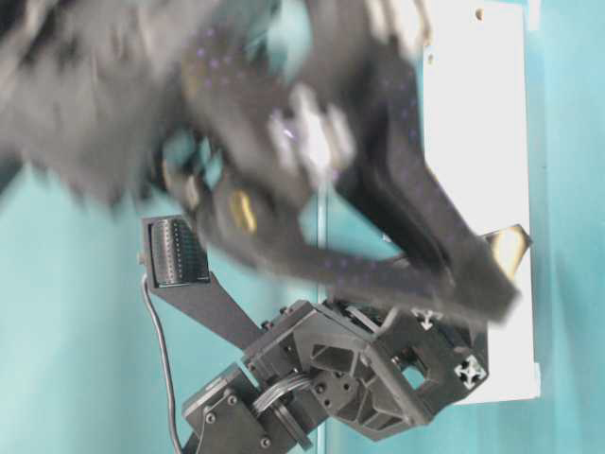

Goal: Move the wooden board into place and insert the rod into its hole.
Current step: 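Close the right gripper on the peg and lift it, then carry the peg with the right gripper to the board's right end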

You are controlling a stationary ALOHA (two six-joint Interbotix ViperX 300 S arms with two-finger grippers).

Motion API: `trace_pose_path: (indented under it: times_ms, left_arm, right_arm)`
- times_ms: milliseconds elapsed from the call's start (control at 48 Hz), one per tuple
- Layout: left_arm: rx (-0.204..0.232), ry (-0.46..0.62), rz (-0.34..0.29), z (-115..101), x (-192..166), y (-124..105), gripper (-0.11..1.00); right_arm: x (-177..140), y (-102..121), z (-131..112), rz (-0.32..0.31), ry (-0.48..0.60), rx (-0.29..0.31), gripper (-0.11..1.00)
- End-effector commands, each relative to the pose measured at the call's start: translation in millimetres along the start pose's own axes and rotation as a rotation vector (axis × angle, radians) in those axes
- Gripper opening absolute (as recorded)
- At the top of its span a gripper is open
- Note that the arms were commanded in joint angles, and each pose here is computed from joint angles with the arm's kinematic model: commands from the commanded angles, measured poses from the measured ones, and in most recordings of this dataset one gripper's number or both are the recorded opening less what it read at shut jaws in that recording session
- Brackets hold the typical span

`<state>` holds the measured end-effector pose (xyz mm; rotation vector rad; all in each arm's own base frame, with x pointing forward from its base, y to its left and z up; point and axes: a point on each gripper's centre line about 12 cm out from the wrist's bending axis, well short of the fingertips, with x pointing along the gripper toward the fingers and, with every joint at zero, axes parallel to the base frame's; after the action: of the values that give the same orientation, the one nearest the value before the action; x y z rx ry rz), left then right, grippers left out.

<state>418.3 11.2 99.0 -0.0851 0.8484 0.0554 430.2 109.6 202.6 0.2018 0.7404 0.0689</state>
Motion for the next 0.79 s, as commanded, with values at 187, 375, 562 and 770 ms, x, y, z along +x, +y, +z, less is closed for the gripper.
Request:
trace_pose_path:
  times_ms: [187, 375, 562, 770]
  left_arm:
    - [-0.007, -0.044, -0.006, 13, -11, -2, 0.57]
    - [-0.007, -0.046, -0.006, 14, -12, -2, 0.57]
    - [-0.007, -0.046, -0.006, 14, -12, -2, 0.57]
    - [-0.005, -0.038, -0.005, 11, -11, -2, 0.57]
  right_arm:
    - [-50, -14, 11, 0.031, -0.125, 0.021, 0.10]
    - [-76, -32, 5, 0.029, -0.183, 0.040, 0.10]
    - [-96, -54, -7, 0.033, -0.265, 0.065, 0.10]
    - [-111, -78, -27, 0.033, -0.363, 0.051, 0.10]
